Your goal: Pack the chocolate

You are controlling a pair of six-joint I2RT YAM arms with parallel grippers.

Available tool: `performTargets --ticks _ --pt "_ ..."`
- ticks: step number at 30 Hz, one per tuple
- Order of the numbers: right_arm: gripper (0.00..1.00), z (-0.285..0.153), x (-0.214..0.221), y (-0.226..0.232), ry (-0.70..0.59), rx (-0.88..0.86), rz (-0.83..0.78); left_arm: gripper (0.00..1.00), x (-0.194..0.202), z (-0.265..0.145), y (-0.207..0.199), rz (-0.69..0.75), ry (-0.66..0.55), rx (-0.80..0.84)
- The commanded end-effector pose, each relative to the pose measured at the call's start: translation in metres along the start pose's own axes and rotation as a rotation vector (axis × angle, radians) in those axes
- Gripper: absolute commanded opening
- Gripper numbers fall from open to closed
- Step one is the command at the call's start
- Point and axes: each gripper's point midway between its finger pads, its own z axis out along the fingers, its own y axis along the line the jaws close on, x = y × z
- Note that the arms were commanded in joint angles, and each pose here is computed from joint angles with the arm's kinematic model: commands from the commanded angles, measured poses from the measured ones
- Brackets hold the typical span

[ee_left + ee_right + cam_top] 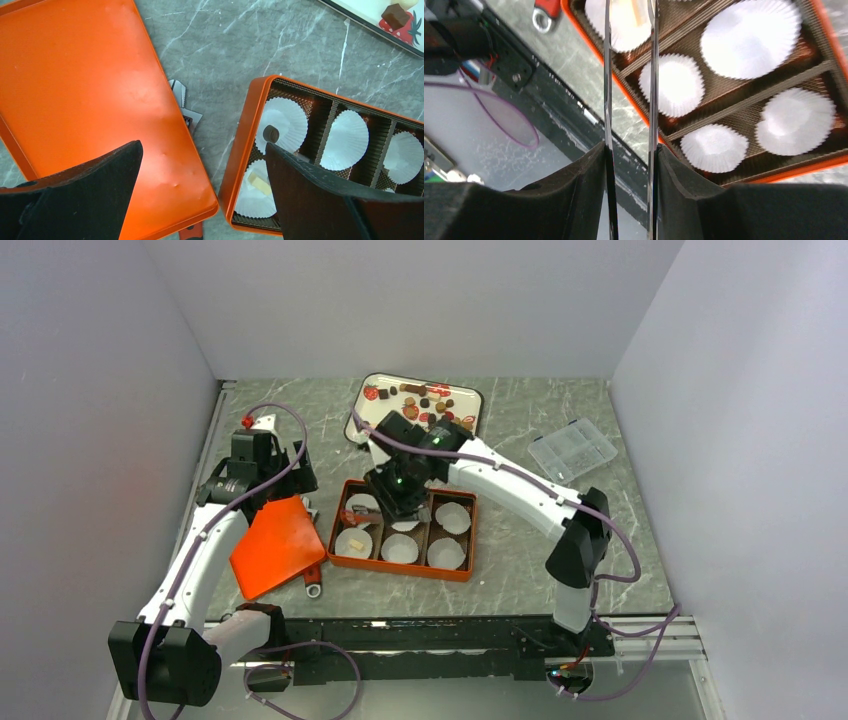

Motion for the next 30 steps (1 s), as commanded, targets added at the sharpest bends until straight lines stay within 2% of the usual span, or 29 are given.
performTargets --ticks 1,8,15,30 --pt "0.41 -0.046 -0.042 -0.028 -0.170 0.058 0.038 0.99 -0.010 -0.004 -0.003 -0.006 -0.055 0.023" --pt "0.41 -0.067 -0.079 -0.098 -0.284 0.233 0.173 1.00 -0.009 -0.002 -0.005 -0.008 -0.044 0.035" --pt "0.41 -0.069 -0.089 -0.167 -0.302 0.384 0.294 1.00 -0.008 -0.001 -0.009 -0.008 -0.037 0.052" --pt "0.41 -0.037 -0.110 -0.222 -0.255 0.466 0.352 0.99 -0.005 0.002 -0.010 -0.007 -0.020 0.062"
